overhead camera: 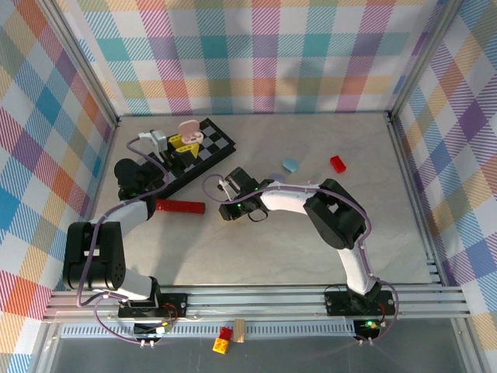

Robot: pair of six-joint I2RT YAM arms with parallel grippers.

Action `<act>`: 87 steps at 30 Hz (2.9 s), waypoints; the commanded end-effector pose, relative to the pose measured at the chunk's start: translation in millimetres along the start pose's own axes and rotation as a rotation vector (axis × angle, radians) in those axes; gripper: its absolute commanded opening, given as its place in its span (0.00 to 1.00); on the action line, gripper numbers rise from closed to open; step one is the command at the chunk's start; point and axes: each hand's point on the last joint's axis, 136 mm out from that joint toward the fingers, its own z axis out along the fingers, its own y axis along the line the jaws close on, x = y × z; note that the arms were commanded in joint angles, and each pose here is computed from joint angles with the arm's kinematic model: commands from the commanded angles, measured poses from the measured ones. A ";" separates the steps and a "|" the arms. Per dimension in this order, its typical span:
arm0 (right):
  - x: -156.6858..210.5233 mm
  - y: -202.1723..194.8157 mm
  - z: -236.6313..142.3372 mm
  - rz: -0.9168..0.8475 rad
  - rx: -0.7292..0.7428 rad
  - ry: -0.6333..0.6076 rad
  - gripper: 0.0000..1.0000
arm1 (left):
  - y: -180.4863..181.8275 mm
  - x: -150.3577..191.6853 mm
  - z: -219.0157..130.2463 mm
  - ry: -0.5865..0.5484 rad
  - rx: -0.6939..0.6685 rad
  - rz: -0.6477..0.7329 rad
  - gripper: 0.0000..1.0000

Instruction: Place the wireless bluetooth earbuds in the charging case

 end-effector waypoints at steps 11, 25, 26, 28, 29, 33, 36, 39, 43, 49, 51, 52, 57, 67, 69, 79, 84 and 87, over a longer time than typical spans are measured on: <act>1.0 -11.7 -29.8 -0.040 0.104 -0.018 0.22 | -8.0 -23.4 -3.9 -0.054 0.016 0.079 0.37; 73.7 -64.6 -84.9 0.085 0.219 0.028 0.23 | -16.2 -17.2 0.1 -0.047 0.039 0.073 0.37; 73.1 -62.1 -87.1 0.087 0.208 0.024 0.24 | -15.7 -17.1 0.0 -0.048 0.037 0.073 0.37; 64.2 -55.0 -89.7 0.085 0.177 -0.008 0.26 | -15.2 -16.5 0.1 -0.048 0.034 0.071 0.37; 58.9 -50.5 -90.3 0.085 0.156 -0.019 0.27 | -14.9 -16.5 0.3 -0.049 0.032 0.072 0.37; 36.8 -29.8 -84.3 0.059 0.048 -0.056 0.33 | -12.7 -15.9 0.5 -0.048 0.024 0.068 0.37; 22.5 -16.4 -74.6 0.055 -0.024 -0.063 0.35 | -12.3 -17.0 0.7 -0.049 0.023 0.068 0.37; 12.0 -10.1 -64.5 0.124 -0.063 -0.047 0.35 | -13.5 -18.2 0.7 -0.049 0.024 0.071 0.37; 6.7 0.1 -50.0 0.252 -0.137 -0.017 0.36 | -13.3 -17.8 0.1 -0.043 0.018 0.073 0.37; 1.3 7.7 -37.5 0.264 -0.194 0.005 0.37 | -12.6 -16.4 0.6 -0.037 0.019 0.075 0.37; 0.1 12.9 -31.5 0.255 -0.230 0.023 0.37 | -12.8 -16.5 0.6 -0.039 0.022 0.073 0.37; -0.9 13.7 -28.3 0.253 -0.236 0.030 0.38 | -13.1 -17.0 1.1 -0.041 0.023 0.073 0.37; -2.3 9.9 -13.0 0.232 -0.227 0.055 0.38 | -13.3 -17.3 0.5 -0.041 0.023 0.069 0.37; 15.6 17.8 -16.2 0.219 -0.260 0.096 0.38 | -13.5 -19.1 1.5 -0.039 0.024 0.070 0.37; 20.2 21.7 -19.4 0.218 -0.267 0.102 0.38 | -13.3 -19.1 1.7 -0.039 0.025 0.070 0.37; 33.3 46.1 -31.5 0.206 -0.301 0.114 0.38 | -13.1 -21.3 1.7 -0.042 0.021 0.073 0.37; 33.1 48.8 -47.6 0.172 -0.284 0.084 0.38 | -11.3 -20.7 0.7 -0.041 0.013 0.068 0.37; 31.9 39.1 -49.9 0.083 -0.225 0.059 0.39 | -9.6 -20.1 -0.1 -0.042 0.003 0.067 0.37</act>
